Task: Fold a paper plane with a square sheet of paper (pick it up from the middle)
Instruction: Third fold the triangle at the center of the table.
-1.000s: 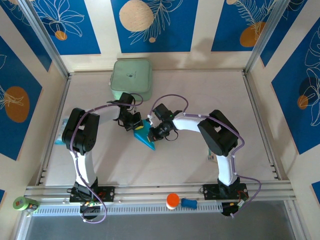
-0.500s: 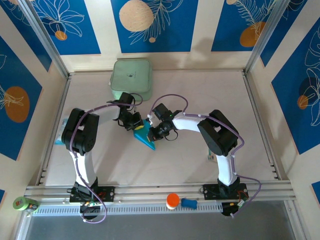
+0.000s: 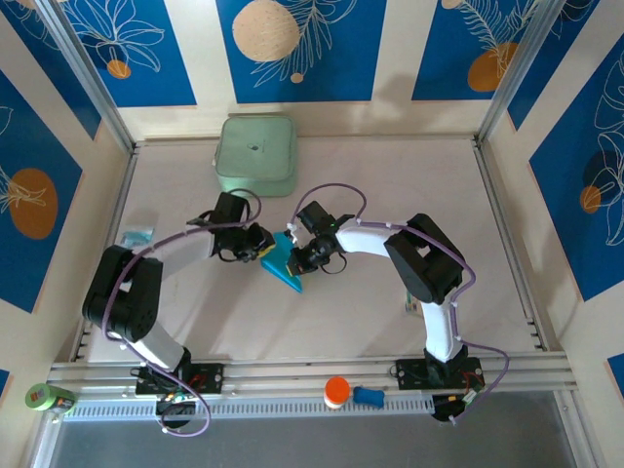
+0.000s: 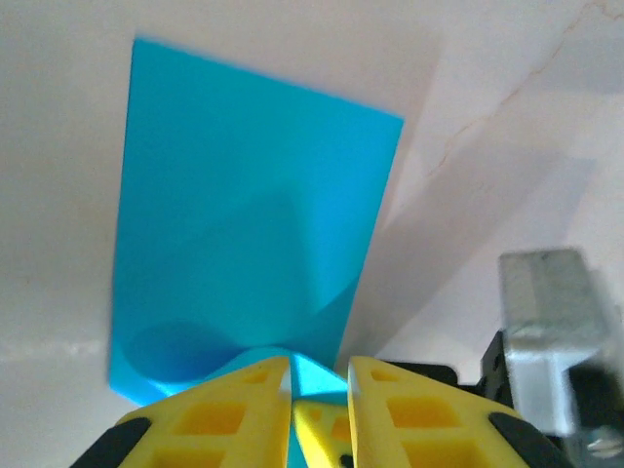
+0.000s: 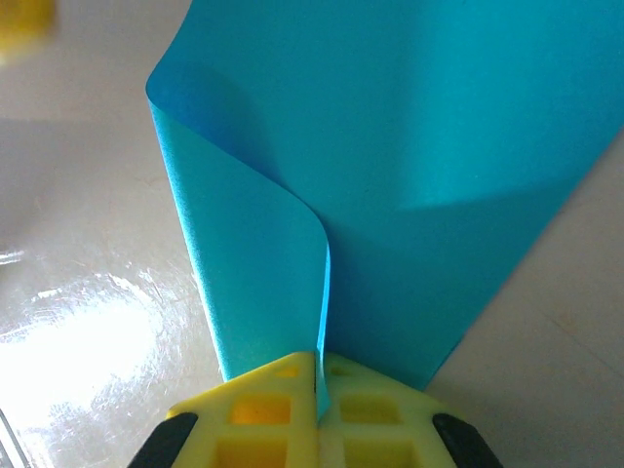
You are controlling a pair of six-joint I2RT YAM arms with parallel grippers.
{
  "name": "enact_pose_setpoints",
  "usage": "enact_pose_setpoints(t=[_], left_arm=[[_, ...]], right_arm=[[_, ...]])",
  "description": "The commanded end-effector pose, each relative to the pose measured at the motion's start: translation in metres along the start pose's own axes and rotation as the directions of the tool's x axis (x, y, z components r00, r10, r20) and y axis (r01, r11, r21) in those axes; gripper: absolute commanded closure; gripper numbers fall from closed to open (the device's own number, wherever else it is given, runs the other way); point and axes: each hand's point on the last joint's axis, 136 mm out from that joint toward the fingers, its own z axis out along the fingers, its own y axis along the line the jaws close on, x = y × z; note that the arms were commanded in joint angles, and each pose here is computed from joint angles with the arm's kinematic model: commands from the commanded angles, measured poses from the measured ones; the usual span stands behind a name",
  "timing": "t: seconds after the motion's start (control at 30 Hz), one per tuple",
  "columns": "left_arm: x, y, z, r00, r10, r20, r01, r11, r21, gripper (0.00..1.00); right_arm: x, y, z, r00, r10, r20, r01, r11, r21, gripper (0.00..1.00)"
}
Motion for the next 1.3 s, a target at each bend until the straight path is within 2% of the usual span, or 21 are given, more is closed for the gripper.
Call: enact_pose_setpoints(t=[0.0,0.23,0.53,0.8,1.27], left_arm=[[0.017,-0.02,0.003,0.999,-0.041,0.001,0.04,0.993,0.111,0.78],[0.038,-0.009,0.02,0.998,-0.067,-0.009,0.067,0.987,0.144,0.8],[0.038,0.005,0.029,0.997,-0.076,0.006,0.075,0.99,0.124,0.83],[0.038,0.023,0.031,0.996,-0.078,0.032,0.076,0.996,0.056,0.85],[0.037,0.03,0.032,0.996,-0.071,0.045,0.07,0.997,0.027,0.86]], right_arm=[[0.013,-0.01,0.009,0.997,0.053,-0.061,-0.052,0.998,0.022,0.98],[0.013,-0.013,0.01,0.995,0.068,-0.071,-0.065,0.997,0.037,0.98],[0.013,-0.014,0.01,0.994,0.072,-0.077,-0.069,0.997,0.043,0.98],[0.015,-0.016,0.012,0.993,0.082,-0.084,-0.078,0.996,0.047,0.98],[0.016,-0.017,0.013,0.992,0.088,-0.087,-0.084,0.995,0.049,0.98]])
